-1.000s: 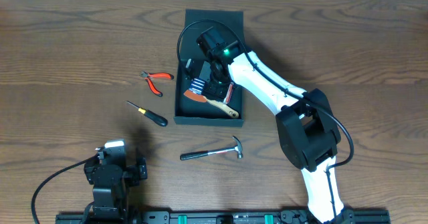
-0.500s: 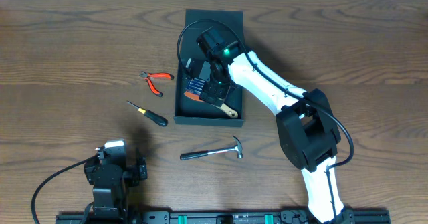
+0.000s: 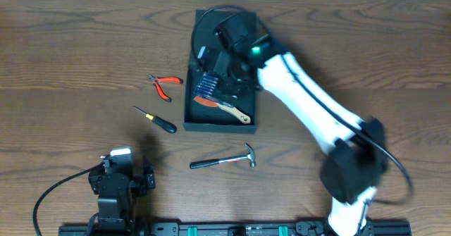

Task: Pack container
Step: 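Release the case onto the scraper and raise the right gripper, then move the right gripper down to the hammer's handle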

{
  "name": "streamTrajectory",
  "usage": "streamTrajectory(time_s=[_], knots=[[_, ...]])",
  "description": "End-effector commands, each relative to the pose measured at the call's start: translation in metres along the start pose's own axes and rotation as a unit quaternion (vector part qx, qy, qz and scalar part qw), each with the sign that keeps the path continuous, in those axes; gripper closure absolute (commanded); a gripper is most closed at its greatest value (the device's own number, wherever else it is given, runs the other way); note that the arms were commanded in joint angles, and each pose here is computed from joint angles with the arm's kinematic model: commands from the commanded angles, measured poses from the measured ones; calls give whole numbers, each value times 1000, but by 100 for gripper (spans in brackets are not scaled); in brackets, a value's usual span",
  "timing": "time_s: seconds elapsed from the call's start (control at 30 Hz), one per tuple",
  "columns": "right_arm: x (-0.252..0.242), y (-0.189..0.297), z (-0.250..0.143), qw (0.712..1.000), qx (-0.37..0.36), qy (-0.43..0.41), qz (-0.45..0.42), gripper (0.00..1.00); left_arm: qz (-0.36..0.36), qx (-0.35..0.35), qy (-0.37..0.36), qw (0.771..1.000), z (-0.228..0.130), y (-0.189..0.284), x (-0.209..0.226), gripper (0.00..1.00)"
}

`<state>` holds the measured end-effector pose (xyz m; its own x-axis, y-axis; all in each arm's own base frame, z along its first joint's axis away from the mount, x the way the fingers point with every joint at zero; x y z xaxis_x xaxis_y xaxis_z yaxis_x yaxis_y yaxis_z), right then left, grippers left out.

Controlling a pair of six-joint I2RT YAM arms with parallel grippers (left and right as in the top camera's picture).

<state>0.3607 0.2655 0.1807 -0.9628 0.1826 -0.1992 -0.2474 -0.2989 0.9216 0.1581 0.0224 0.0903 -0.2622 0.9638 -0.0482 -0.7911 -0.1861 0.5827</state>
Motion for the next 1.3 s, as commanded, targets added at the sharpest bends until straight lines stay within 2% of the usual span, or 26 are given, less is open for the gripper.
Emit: streamTrajectory(time_s=[0.0,0.17,0.33,0.63,0.9,1.0,1.27], knots=[[22,52,10,998,-50,27,29,1,9,3,-5,1000,-4,-3,3,1],[90,90,-5,979,-62,98,168,1,9,3,-5,1000,-4,-3,3,1],[129,93,-10,965,-29,118,231,1,9,3,-5,1000,-4,-3,3,1],[163,73,-13,959,43,154,235,1,9,3,-5,1000,-4,-3,3,1],[181,19,-35,961,75,116,241,1,9,3,-5,1000,-4,-3,3,2],[181,-5,-46,968,95,98,213,1,9,3,-5,1000,-4,-3,3,1],[186,-35,-66,972,114,75,193,1,9,3,-5,1000,-4,-3,3,1]])
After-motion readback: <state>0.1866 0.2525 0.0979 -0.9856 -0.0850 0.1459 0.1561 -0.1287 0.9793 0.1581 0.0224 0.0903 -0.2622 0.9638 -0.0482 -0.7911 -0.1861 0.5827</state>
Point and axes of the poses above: each gripper's point midway between its finger pads, its own y axis back along the fingers, its own x axis along the line the jaws close on, z = x × y, the point moved 3 cm from there along y, back along the fingers, and after that the axes turned 12 degrees about y, right-handed, at the moved point
